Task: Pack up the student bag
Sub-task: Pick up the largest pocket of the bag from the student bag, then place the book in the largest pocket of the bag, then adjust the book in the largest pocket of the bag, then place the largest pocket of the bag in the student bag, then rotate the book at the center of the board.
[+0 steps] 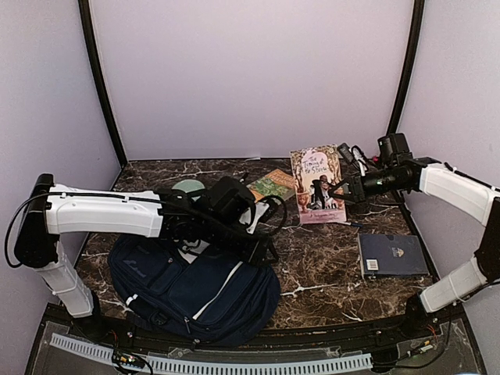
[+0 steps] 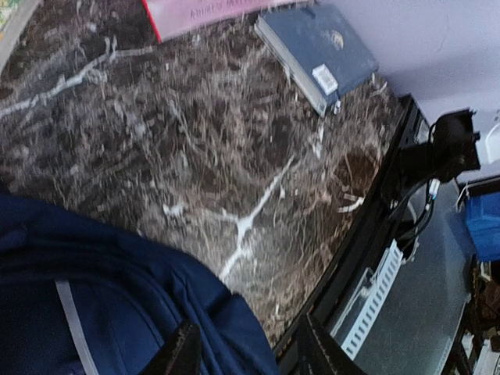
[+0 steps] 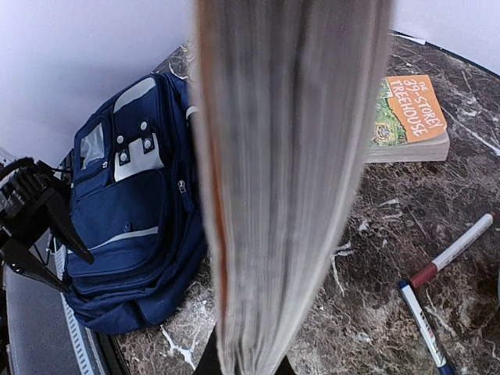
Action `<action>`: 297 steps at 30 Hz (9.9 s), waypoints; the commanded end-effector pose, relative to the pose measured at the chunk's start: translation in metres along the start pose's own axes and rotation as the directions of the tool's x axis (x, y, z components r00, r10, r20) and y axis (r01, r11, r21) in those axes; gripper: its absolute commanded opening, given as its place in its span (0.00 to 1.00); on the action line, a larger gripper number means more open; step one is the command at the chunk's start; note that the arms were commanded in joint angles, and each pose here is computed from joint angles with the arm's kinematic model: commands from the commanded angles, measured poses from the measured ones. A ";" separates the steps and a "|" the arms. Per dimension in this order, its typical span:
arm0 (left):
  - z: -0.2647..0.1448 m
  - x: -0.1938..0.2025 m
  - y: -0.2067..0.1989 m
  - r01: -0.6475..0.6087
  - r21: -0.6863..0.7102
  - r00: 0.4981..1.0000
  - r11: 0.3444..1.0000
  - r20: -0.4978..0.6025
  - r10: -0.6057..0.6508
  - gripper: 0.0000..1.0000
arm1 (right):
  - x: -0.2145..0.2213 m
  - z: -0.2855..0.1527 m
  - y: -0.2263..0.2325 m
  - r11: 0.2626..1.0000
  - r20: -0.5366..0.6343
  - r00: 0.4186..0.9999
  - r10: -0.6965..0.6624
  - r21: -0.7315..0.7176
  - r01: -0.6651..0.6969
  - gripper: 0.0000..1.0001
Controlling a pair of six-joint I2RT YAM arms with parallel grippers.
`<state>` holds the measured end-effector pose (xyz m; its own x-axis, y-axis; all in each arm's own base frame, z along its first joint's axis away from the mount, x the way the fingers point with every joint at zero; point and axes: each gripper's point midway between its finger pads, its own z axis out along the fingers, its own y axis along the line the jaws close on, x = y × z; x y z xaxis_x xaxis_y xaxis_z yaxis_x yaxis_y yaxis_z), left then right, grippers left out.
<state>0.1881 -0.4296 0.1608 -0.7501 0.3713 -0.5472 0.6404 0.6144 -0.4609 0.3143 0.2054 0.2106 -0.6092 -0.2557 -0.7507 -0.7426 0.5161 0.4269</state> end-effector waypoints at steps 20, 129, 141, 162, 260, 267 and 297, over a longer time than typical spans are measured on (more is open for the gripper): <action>0.033 0.063 0.027 0.024 -0.527 0.927 0.850 -0.306 -0.216 0.40 | 0.007 -0.017 0.009 0.996 0.058 0.995 -0.078 0.051 0.075 0.00; -0.151 -0.021 -0.015 0.045 -0.302 0.987 0.952 0.158 0.004 0.00 | 0.083 0.297 0.208 0.813 -0.643 0.742 0.187 -0.322 -0.484 0.14; -0.163 -0.013 -0.002 0.056 -0.314 0.978 0.948 0.209 0.012 0.00 | 0.087 0.269 0.174 0.960 -0.542 0.837 0.069 -0.193 -0.205 0.49; -0.171 -0.014 0.003 0.079 -0.231 0.934 0.970 0.357 0.009 0.00 | 0.095 0.195 0.204 0.854 -0.289 0.840 -0.459 -0.406 0.326 0.39; -0.012 0.087 -0.002 -0.036 -0.075 0.988 0.997 -0.151 0.024 0.50 | 0.122 0.009 -0.010 0.889 -0.493 0.846 -0.203 0.269 0.370 0.49; -0.015 0.042 -0.039 -0.171 0.028 0.985 0.985 -0.033 0.172 0.61 | 0.128 -0.094 -0.110 0.765 -0.415 0.904 0.102 0.614 0.196 0.56; 0.059 0.010 -0.002 -0.184 0.101 0.982 0.978 -0.021 0.187 0.60 | 0.247 -0.161 -0.195 0.671 -0.328 0.659 0.677 0.643 -0.369 0.49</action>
<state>0.1877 -0.4703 0.1011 -0.6318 0.5089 -0.5847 0.7717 0.4836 -0.4130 0.2571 -0.1073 0.0318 -0.9984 -0.0186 -0.0526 -0.0288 0.9792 0.2010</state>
